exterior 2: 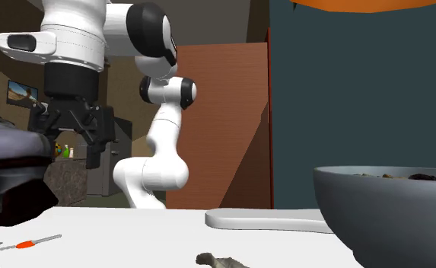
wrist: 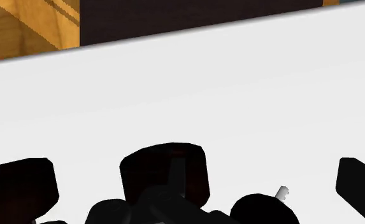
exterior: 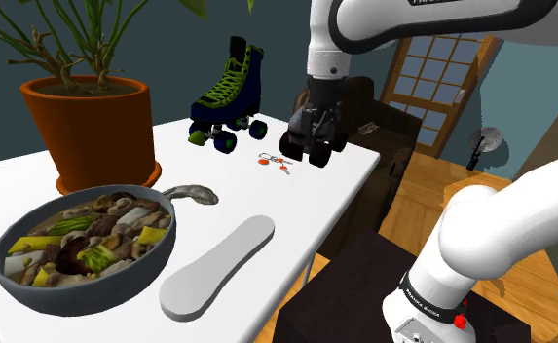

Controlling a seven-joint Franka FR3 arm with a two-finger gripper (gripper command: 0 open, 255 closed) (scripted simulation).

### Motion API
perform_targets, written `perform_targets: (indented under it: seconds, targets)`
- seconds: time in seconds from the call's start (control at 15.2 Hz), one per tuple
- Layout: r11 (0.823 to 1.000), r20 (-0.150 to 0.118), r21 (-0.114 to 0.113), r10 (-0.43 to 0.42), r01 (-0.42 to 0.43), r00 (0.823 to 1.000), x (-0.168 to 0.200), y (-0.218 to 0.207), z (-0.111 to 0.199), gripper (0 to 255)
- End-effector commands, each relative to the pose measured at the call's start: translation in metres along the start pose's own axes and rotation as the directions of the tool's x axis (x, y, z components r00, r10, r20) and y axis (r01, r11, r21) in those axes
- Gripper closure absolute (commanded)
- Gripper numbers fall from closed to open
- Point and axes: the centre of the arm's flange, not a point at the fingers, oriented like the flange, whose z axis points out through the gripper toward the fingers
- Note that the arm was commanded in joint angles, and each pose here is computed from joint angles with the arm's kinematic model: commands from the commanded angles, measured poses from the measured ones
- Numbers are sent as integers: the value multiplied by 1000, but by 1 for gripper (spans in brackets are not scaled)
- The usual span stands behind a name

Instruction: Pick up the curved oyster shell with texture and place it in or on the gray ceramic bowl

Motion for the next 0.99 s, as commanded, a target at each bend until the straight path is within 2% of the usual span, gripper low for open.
perform_targets:
  seconds: [0.0, 0.46, 0.92]
  targets:
    - [1000, 0, 8, -23, 23, 1000, 13, -21, 1, 0]
    - [994, 1, 34, -104, 104, 995, 58, -98, -2, 0]
    - [981, 0, 60, -185, 184, 983, 98, -178, -6, 0]
